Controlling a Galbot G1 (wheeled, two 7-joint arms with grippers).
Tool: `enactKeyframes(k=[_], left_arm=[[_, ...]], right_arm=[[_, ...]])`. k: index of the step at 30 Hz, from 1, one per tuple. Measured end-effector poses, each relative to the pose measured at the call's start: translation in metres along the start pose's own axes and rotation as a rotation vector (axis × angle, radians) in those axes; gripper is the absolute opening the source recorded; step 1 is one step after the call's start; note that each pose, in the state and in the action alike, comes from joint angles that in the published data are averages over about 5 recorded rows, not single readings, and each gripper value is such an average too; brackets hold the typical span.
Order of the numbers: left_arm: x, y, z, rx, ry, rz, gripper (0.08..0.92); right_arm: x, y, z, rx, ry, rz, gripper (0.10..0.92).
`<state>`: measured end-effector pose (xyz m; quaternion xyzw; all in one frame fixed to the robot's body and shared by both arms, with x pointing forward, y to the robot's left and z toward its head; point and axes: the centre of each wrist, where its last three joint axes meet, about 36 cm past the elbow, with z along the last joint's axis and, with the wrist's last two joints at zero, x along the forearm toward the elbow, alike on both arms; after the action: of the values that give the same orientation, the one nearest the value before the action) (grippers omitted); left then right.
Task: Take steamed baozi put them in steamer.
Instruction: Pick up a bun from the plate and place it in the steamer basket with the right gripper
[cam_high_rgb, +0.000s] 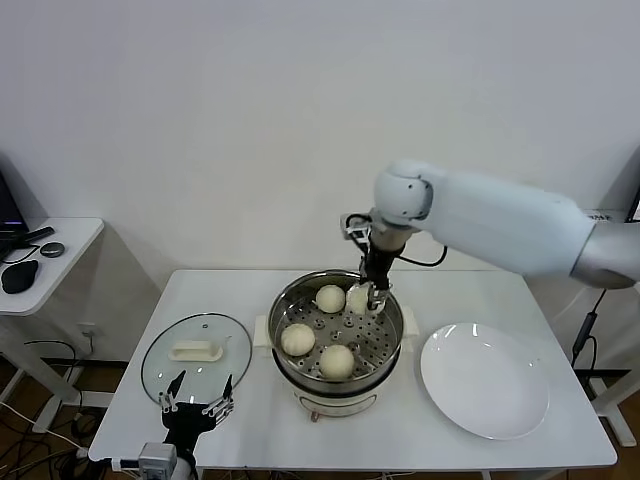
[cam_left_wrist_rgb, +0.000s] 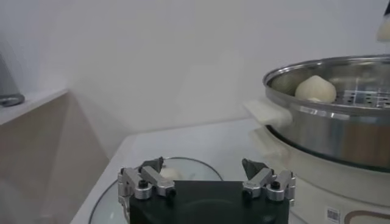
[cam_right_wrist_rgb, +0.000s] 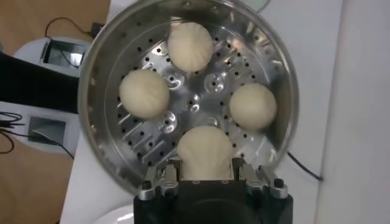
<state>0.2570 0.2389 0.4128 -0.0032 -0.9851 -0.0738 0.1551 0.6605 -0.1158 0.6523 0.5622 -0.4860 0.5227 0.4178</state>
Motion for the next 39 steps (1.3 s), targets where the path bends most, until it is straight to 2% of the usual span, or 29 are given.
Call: enactKeyframes(k=[13,23,26,34,39], left_arm=[[-0.003,-0.001,0.000,0.007,-0.004,0.003,0.823],[-0.003,-0.001,0.001,0.007,-0.001,0.002,0.823],[-0.003,-0.001,0.001,0.008,0.000,0.002,0.823],[-0.001,-0.002,-0.001,0.010,-0.004,-0.001,0.823],[0.000,-0.003,-0.001,0.012,-0.004,-0.004,0.823]], right_arm=[[-0.047,0.002,-0.003,-0.034,0.044,0.029,0.508],[-0.063,0.008,-0.001,-0.044,0.050,0.039,0.514],[-0.065,0.009,0.000,-0.045,0.049,0.046,0.561],[-0.056,0.014,0.004,-0.050,0.034,0.059,0.781],[-0.037,0.020,0.014,-0.062,0.008,0.084,0.821]])
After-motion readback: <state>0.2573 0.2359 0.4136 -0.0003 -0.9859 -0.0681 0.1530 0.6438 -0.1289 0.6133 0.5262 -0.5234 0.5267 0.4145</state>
